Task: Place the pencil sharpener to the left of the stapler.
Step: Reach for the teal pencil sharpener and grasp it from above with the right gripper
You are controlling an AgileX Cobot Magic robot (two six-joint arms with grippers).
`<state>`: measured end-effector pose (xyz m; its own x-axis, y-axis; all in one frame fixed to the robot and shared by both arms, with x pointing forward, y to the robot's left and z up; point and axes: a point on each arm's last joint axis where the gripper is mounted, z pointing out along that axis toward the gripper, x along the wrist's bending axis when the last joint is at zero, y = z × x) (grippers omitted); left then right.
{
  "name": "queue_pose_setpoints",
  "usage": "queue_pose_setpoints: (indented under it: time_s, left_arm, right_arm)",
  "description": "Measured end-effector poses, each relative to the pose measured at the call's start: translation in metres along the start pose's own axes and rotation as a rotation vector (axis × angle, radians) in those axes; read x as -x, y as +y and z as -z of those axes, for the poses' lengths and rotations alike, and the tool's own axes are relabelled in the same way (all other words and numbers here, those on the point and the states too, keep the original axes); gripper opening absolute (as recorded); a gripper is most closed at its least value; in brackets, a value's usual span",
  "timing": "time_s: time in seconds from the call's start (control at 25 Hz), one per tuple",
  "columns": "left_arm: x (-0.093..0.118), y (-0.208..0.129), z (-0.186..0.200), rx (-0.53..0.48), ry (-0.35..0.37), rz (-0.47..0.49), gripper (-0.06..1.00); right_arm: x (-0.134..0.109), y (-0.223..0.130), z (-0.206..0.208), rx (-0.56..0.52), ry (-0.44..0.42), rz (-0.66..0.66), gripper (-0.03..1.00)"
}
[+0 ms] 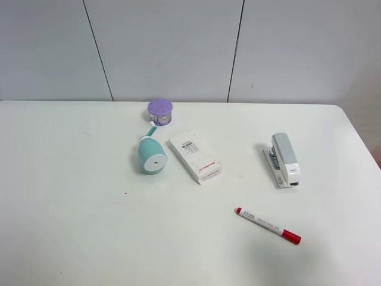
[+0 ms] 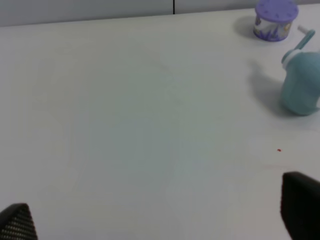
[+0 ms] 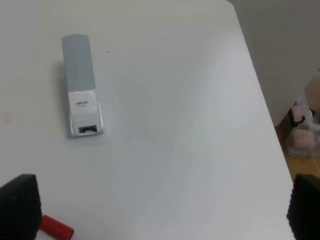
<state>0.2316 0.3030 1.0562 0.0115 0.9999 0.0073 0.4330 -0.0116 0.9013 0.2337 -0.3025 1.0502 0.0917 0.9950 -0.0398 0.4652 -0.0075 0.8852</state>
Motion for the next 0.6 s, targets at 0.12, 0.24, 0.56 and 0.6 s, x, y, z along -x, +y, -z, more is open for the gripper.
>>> queue_pose_setpoints:
  time_s: [0.12,0.24,0.56,0.6]
  left_arm:
    - [0.0,0.0,0.0,0.0,0.0,0.0,0.99]
    - [0.0,0.0,0.0,0.0,0.0,0.0,0.99]
    - [0.0,0.0,0.0,0.0,0.0,0.0,0.99]
    - [0.0,0.0,0.0,0.0,0.0,0.0,0.99]
  right_arm:
    - [0.0,0.0,0.0,0.0,0.0,0.0,0.99]
    - [0.0,0.0,0.0,0.0,0.0,0.0,0.99]
    - [-0.0027,0.0,0.0001,0.0,0.029,0.013,0.99]
    - [-0.0042,0.0002,0.0,-0.001,0.047,0.026,0.99]
